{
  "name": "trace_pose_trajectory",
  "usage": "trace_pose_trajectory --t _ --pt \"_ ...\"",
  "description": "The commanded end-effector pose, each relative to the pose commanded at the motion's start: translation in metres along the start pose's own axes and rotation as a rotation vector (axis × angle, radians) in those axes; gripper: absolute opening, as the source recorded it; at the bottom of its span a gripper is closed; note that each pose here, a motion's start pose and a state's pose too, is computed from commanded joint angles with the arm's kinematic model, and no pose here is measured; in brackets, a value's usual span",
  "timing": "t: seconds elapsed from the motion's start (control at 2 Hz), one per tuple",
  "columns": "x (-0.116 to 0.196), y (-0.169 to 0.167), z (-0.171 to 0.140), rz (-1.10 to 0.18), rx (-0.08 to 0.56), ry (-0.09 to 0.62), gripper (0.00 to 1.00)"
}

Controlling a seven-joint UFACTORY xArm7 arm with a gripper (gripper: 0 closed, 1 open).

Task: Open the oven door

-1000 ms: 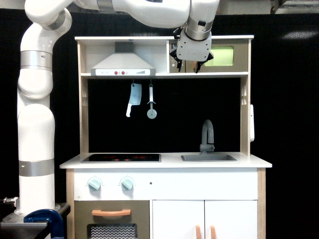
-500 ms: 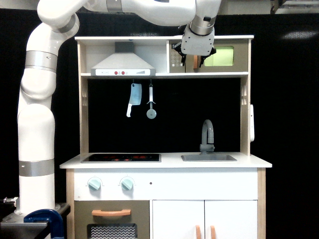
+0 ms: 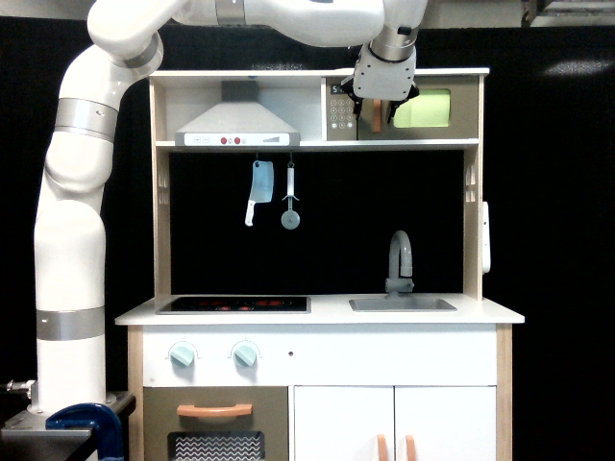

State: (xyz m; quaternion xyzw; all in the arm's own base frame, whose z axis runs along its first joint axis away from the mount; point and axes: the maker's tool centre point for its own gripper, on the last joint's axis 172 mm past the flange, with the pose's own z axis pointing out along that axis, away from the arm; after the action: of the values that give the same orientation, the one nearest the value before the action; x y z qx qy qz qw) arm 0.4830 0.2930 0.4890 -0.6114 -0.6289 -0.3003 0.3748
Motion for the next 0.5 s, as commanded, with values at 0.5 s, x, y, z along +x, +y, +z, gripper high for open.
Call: trace_pose_trajectory --t 0.5 --pt "0.0049 0.0070 0.0010 0.000 0.000 0.000 0.00"
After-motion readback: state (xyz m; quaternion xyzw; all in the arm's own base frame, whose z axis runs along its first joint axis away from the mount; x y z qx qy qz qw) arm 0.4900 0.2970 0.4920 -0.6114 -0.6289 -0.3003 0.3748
